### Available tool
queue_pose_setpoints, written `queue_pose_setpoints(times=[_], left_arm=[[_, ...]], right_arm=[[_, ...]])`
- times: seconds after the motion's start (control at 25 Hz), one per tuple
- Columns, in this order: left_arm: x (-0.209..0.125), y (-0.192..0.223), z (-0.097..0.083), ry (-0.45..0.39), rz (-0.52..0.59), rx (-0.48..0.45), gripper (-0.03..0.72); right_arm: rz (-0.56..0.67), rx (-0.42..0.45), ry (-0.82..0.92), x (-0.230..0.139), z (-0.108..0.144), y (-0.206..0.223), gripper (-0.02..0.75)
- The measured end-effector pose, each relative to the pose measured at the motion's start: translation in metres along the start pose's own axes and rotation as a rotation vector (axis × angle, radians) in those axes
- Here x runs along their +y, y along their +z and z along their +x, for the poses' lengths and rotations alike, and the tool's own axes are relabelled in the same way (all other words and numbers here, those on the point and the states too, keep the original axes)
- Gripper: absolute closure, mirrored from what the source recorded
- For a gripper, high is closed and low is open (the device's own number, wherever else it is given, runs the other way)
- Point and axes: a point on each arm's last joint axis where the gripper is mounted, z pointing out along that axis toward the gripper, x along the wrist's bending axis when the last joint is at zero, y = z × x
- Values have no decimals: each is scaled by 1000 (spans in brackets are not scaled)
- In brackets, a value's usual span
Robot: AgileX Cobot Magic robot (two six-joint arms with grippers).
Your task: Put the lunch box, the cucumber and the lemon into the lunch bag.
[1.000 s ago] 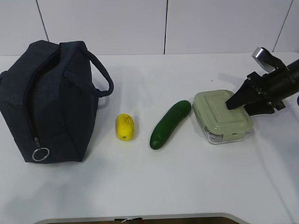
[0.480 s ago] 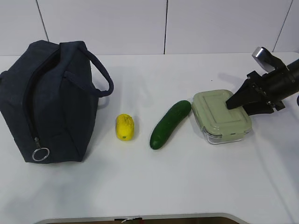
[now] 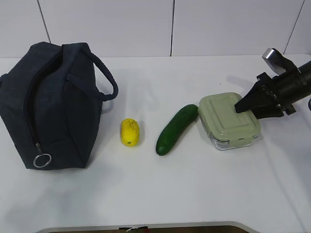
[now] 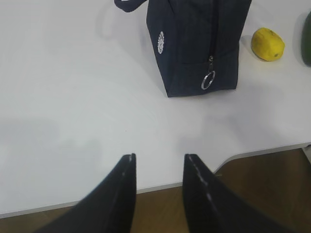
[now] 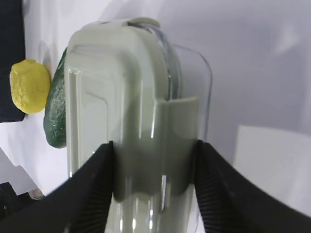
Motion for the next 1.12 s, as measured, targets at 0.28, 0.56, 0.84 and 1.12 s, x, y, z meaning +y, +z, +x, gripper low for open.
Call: queue_pose_setpoints(times=[0.28, 0.56, 0.84, 1.12], left_arm=[[0, 0, 0, 0, 0, 0, 449], [0, 0, 0, 0, 0, 0, 449], [0, 0, -1, -3, -1, -7, 449], [0, 0, -1, -4, -1, -7, 449]], right_arm=[[-3, 4, 4, 0, 0, 0, 370], [-4, 5, 6, 0, 0, 0, 371], [-5, 6, 33, 0, 1, 0, 377], [-4, 6, 68, 0, 1, 0, 379]])
